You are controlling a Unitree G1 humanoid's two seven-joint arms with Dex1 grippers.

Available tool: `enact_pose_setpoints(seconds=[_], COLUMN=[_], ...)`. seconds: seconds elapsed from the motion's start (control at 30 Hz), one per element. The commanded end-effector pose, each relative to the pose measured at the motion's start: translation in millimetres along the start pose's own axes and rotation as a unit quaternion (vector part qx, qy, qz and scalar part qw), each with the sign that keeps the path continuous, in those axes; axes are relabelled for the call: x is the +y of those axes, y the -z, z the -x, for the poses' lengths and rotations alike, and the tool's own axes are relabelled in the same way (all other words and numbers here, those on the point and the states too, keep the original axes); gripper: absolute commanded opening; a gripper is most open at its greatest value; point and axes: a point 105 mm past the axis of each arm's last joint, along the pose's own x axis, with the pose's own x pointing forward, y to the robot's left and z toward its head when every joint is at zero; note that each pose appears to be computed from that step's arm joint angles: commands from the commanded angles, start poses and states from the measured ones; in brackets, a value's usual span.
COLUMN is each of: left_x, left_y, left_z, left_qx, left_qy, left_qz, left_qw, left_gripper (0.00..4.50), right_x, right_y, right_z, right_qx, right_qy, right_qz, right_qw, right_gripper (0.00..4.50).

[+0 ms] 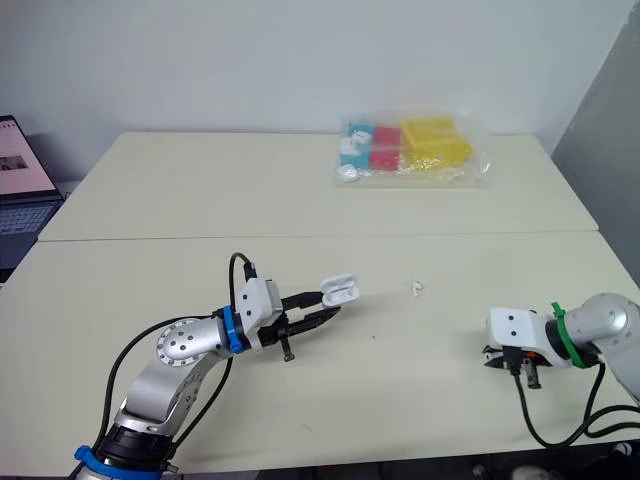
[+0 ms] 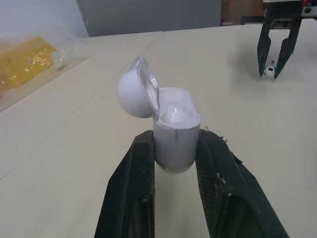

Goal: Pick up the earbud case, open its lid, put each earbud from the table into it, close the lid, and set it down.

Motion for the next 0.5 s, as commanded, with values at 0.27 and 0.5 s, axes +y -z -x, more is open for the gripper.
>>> enact_pose_setpoints(seconds=[0.27, 0.5], left_x=[0, -4], left_y=[-13, -12], left_z=[0, 1], left_qx=[-0.015, -0.014], left_qy=[-0.002, 0.002], left_qz=[-0.020, -0.016], left_qw=[1.000, 1.000], left_gripper=[0.78, 0.78], right_x=[-22, -22], right_y=[2, -3], right_z=[7, 8], right_qx=[0.013, 0.013], right_qy=[0.017, 0.020], right_qz=[0.025, 0.064], right_qw=[0.999, 0.998], right_gripper=[0.42, 2.52])
